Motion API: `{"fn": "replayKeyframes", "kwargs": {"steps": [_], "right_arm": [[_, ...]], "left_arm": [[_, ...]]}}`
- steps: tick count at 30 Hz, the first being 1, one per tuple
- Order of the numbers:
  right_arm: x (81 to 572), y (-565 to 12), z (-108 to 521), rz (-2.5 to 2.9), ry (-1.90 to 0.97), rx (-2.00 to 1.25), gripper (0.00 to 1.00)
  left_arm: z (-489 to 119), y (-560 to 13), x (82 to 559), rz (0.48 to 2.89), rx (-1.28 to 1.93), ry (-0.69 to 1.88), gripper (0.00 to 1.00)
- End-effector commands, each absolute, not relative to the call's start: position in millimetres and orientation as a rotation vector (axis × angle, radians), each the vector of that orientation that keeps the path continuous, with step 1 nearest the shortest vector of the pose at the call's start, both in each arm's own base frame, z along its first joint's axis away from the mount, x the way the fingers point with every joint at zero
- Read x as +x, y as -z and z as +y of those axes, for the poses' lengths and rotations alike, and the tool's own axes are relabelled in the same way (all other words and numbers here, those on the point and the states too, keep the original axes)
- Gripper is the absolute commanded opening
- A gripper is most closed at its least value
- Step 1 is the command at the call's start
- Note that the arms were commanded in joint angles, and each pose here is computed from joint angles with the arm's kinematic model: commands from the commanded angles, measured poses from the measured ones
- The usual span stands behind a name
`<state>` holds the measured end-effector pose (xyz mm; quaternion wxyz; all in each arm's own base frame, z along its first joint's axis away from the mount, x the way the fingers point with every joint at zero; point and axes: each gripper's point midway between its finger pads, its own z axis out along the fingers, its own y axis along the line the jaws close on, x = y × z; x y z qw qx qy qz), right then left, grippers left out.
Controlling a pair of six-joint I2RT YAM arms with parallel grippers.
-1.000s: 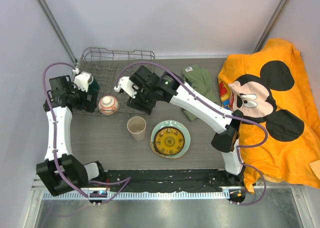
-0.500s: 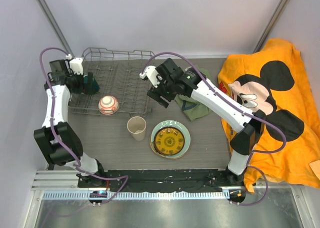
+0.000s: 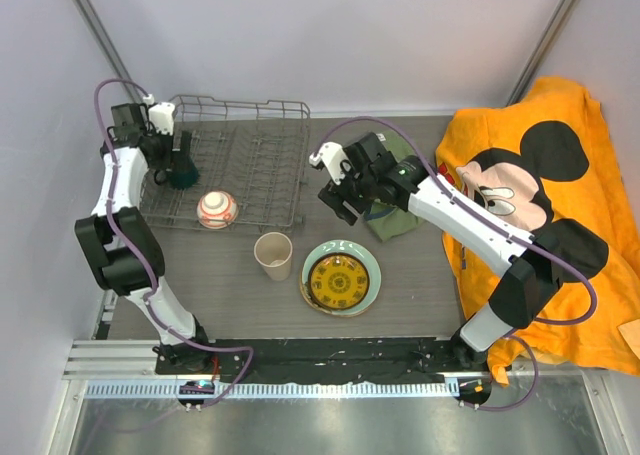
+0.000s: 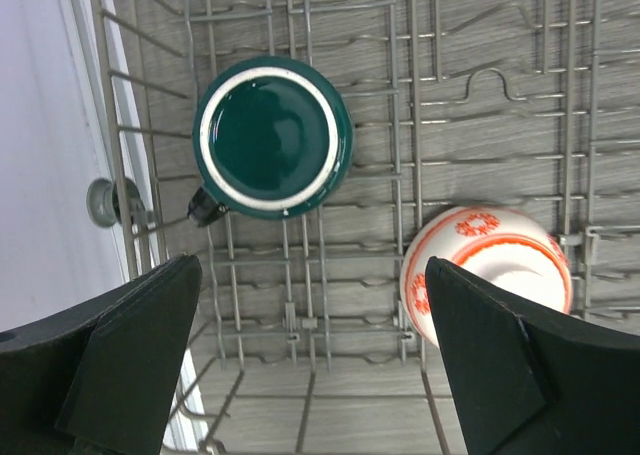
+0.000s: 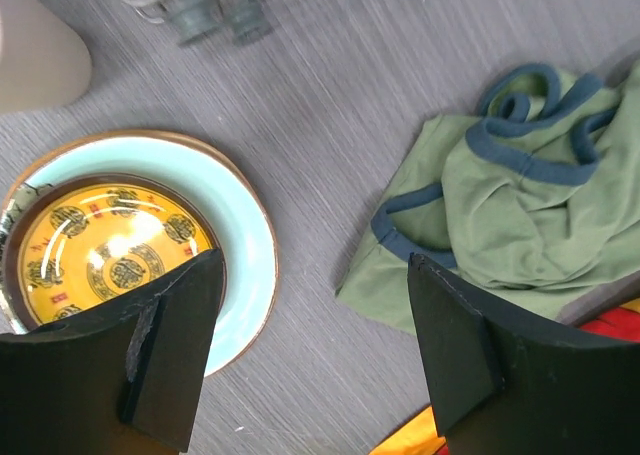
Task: Unload the mixed dishes from the dish rack
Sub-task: Pick up the cup from the dish rack.
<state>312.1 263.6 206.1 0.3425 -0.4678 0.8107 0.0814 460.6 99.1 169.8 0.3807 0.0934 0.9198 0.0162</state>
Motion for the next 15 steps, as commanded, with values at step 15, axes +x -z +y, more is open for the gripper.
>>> {"fn": "replayKeyframes", "kwargs": {"steps": [15], "right_arm": [[321, -201, 255, 2.01, -0.295, -1.174, 0.79]], "left_arm": [[116, -163, 513, 2.3, 0.398, -0.222, 1.0]]}}
